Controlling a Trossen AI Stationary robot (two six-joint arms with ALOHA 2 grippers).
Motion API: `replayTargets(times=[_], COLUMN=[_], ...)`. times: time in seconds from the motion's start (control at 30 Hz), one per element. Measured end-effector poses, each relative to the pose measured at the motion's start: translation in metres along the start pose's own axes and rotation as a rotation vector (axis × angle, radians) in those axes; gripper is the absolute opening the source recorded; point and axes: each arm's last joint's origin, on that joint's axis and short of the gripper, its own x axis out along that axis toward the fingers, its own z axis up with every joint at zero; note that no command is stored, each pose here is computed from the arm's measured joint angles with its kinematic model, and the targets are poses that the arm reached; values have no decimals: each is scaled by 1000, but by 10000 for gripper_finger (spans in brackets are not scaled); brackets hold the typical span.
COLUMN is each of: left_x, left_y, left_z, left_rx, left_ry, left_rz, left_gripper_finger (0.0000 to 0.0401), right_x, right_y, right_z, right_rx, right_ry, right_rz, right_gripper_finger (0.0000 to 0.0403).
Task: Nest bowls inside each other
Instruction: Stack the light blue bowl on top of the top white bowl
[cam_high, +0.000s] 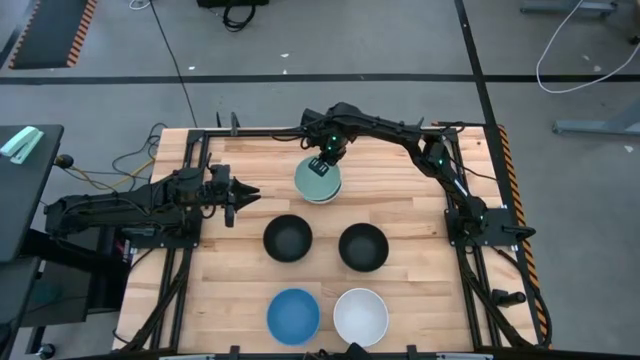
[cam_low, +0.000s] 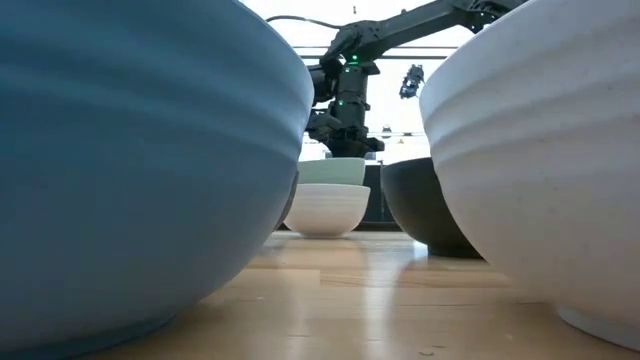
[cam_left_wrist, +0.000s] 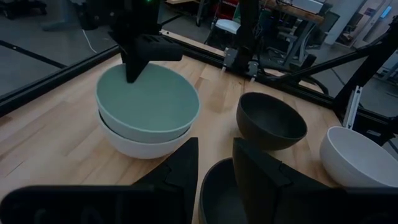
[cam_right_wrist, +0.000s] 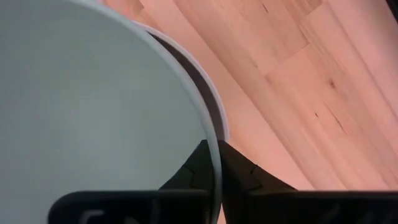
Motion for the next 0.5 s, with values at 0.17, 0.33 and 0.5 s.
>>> replayTargets(times=[0.17,0.33,0.5], left_x=[0,0,0], left_y=[0,0,0], left_z=[-1,-1,-1], left_rx=[0,0,-1], left_ry=[8,8,12], left_rz=[2,2,3], left_gripper_finger=[107,107,107], right_x=[0,0,-1], right_y=[0,0,0], right_z=[0,0,0], right_rx=[0,-1,-2], right_ry=[0,1,-3], right_rz=[0,2,2], right_gripper_finger=[48,60,62])
